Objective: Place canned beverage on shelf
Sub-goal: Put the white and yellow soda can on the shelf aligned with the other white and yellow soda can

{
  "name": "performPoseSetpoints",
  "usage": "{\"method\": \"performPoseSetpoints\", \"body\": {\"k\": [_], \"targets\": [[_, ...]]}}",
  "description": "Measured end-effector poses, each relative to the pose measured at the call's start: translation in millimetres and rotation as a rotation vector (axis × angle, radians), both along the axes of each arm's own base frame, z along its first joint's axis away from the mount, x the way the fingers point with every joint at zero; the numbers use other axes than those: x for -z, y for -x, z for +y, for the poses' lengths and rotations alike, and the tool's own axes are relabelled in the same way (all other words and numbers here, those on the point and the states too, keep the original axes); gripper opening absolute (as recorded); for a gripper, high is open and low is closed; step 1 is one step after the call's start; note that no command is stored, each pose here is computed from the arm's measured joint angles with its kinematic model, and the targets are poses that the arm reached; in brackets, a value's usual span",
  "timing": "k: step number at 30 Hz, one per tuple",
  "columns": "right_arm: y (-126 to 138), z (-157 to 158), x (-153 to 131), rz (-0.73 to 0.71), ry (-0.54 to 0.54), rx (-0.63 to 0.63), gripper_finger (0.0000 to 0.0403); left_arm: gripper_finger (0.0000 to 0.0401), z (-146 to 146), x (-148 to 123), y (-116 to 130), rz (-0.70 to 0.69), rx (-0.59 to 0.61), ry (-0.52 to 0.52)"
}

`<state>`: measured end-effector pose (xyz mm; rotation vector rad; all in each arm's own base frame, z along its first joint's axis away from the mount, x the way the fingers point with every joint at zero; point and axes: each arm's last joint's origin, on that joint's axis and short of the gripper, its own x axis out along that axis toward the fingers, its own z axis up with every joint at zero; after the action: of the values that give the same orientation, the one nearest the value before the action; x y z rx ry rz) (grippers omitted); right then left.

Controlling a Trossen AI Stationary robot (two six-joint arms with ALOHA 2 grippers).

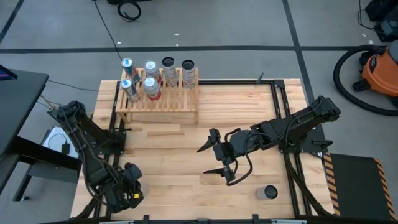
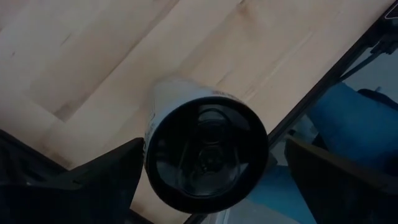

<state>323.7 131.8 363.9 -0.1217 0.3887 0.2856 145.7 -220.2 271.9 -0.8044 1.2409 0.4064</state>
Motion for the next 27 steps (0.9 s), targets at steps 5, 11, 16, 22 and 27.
{"method": "performPoseSetpoints", "body": {"k": [5, 11, 16, 22, 27], "targets": [[0, 0, 0, 0.001, 0.0, 0.0, 0.0375, 0.0389, 0, 0, 0, -0.002, 0.013, -0.005], [0, 0, 0, 0.001, 0.0, 0.0, 0.0375, 0.0389, 0, 0, 0, -0.004, 0.02, -0.006], [0, 0, 0, 0.001, 0.0, 0.0, 0.0375, 0.0389, 2, 1, 1, 0.008, 0.018, -0.023], [0, 0, 0, 0.001, -0.001, 0.004, 0.0375, 0.0389, 3, 2, -2, 0.018, 0.005, -0.036], [0, -1, 0, -0.002, 0.008, 0.027, 0.0375, 0.0387, -1, 13, -8, 0.084, 0.026, -0.046]]}}
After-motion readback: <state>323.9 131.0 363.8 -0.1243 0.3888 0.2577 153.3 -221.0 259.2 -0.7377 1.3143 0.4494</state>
